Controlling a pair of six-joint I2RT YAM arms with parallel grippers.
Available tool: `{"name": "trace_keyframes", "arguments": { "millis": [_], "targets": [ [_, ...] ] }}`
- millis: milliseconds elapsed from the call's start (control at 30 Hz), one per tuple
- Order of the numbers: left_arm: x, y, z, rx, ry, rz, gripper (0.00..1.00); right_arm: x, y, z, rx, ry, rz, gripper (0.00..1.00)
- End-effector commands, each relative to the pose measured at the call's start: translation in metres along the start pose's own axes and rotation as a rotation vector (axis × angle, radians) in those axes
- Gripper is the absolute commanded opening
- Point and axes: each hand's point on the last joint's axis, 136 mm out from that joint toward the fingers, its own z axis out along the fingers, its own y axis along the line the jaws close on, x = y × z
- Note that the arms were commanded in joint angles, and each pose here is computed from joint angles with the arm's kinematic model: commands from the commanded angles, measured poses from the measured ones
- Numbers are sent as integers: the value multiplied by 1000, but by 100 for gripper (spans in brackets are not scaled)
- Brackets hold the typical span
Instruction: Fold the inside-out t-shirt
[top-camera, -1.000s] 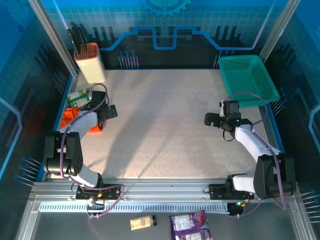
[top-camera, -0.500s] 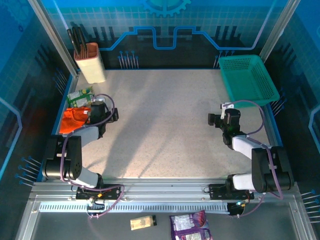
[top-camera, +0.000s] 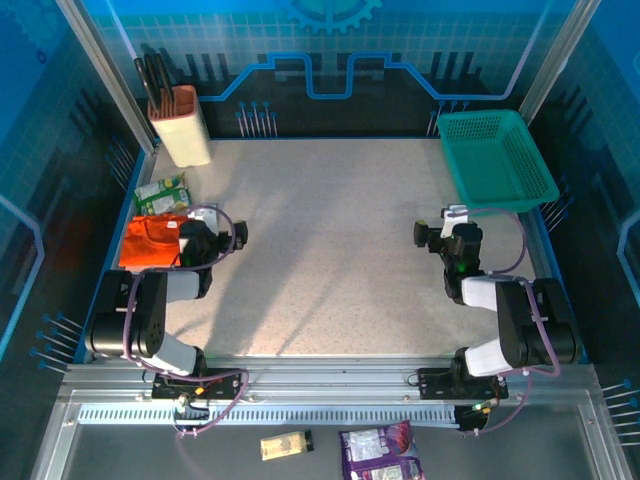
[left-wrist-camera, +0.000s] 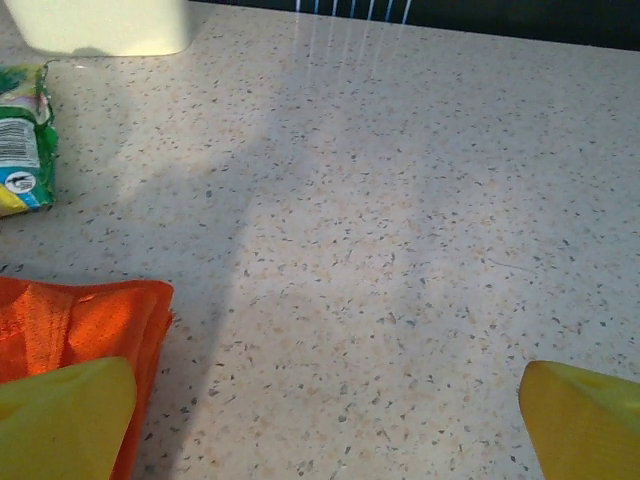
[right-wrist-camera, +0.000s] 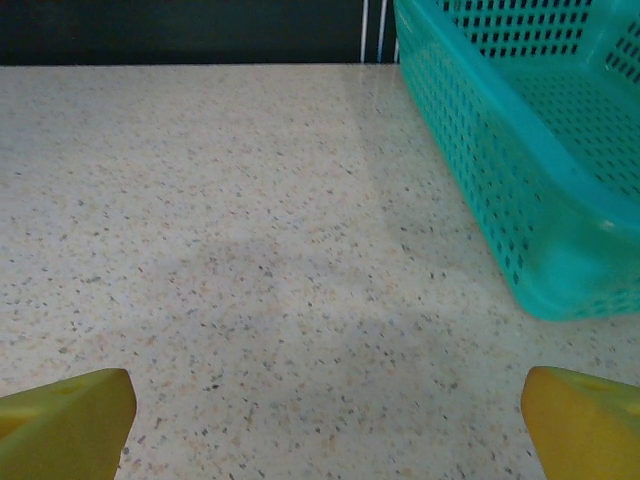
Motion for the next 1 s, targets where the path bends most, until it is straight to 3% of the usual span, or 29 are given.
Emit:
{"name": "trace_keyframes", "arguments": {
  "millis": [0, 167, 967],
  "targets": [
    [-8, -13, -2, 79, -78, 29, 99, -5, 7, 2, -34, -97, -40, 100],
    [-6, -14, 0, 53, -67, 48, 99, -2, 6, 7, 1, -46, -52, 100],
    [-7, -14, 0, 55, -71, 48, 99, -2, 10, 8, 12, -42, -78, 100]
  ]
}}
